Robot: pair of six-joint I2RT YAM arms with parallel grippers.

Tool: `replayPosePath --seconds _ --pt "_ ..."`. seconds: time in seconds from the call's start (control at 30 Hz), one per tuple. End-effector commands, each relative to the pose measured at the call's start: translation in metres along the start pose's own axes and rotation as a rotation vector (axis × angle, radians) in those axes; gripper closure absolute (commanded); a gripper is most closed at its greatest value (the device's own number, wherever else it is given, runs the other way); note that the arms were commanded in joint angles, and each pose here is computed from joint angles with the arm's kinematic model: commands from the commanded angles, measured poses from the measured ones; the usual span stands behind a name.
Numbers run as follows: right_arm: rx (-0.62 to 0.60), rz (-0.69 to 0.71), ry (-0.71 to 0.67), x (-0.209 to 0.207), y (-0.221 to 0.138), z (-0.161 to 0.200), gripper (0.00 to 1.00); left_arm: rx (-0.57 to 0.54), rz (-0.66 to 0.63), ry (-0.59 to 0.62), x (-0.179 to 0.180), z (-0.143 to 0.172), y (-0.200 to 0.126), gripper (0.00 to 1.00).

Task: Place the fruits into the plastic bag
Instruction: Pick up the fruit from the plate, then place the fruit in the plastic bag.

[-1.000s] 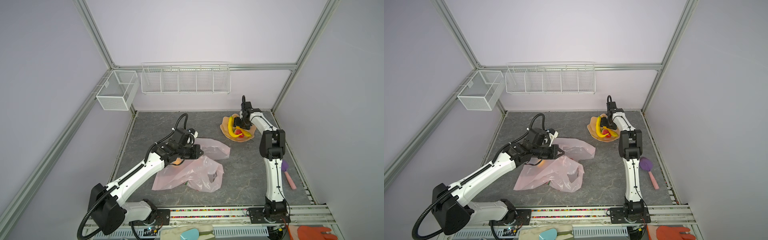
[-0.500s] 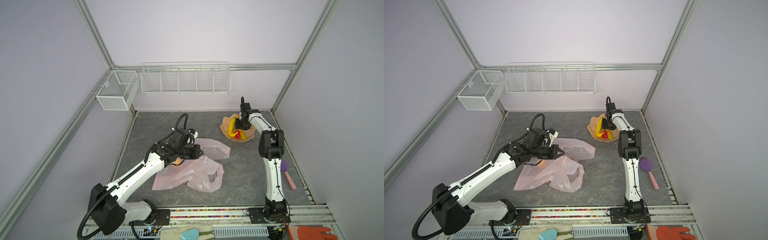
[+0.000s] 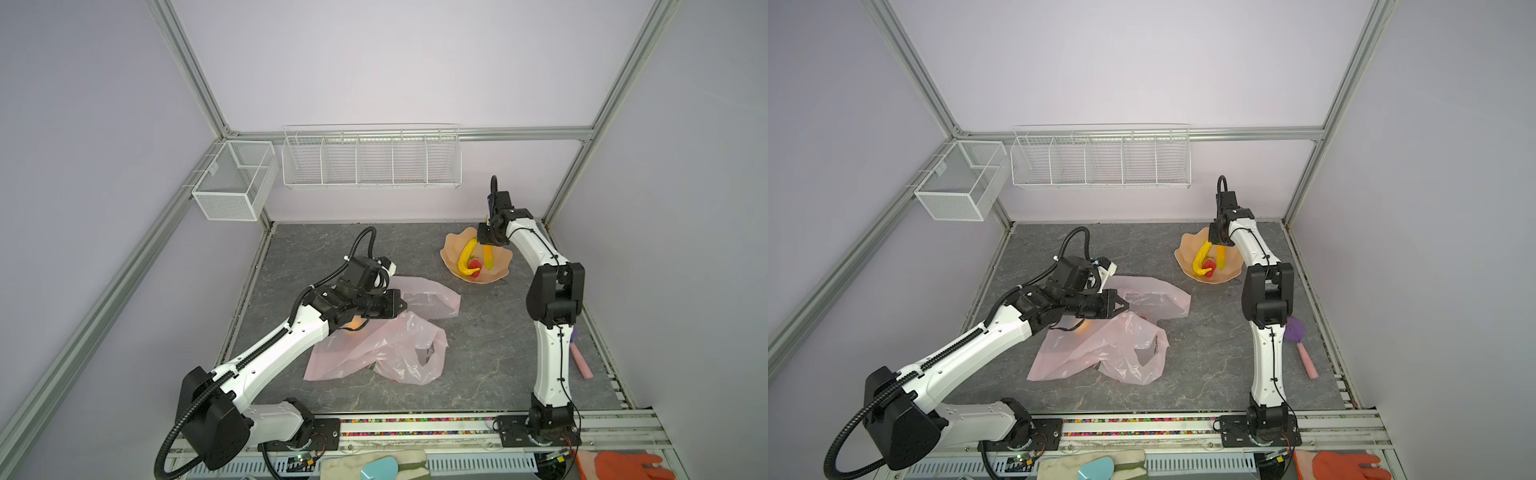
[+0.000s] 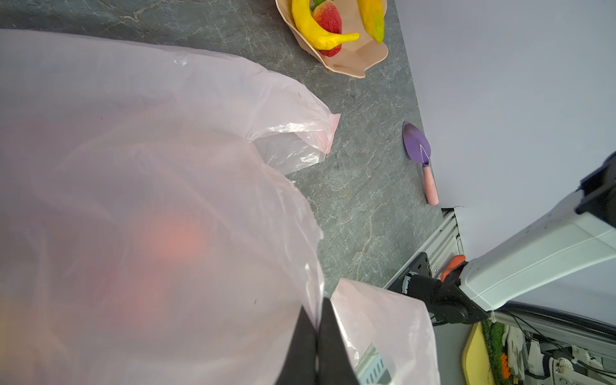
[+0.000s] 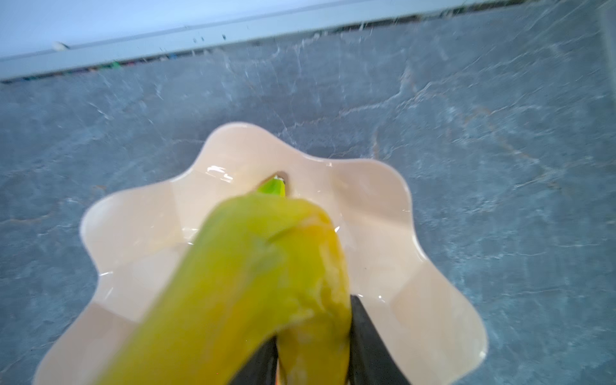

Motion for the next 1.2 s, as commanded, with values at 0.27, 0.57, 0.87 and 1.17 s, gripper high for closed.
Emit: replayPosePath --seconds 0.27,0.57,0.87,1.17 --pt "-0.109 -0.214 0.164 0.009 -0.079 0.015 0.73 -0.028 0.032 0.039 -0.011 -0.008 -0.011 1.0" --pt "-0.079 -0.588 0.362 0.041 -0.133 0.098 0.73 -0.024 0.041 0.056 -0.014 -0.007 -0.015 1.0" --pt "0.073 -0.807 0.393 0.069 -0.169 0.202 0.74 -0.017 0.044 0.07 -0.015 -0.006 -0.016 1.0" --pt "0.172 -0.985 0.506 0.076 -0.176 0.267 0.77 -0.017 0.053 0.074 -0.017 -0.007 -0.016 1.0"
Point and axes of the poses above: each gripper's point midway between its finger pads, its own y axis out along the fingers, its own x axis along the line the jaws close on, z = x × y, the point moved 1 cm from there along -y, back along the fingers, and after that the axes turned 2 degrees about y, right-handed, at the moved point
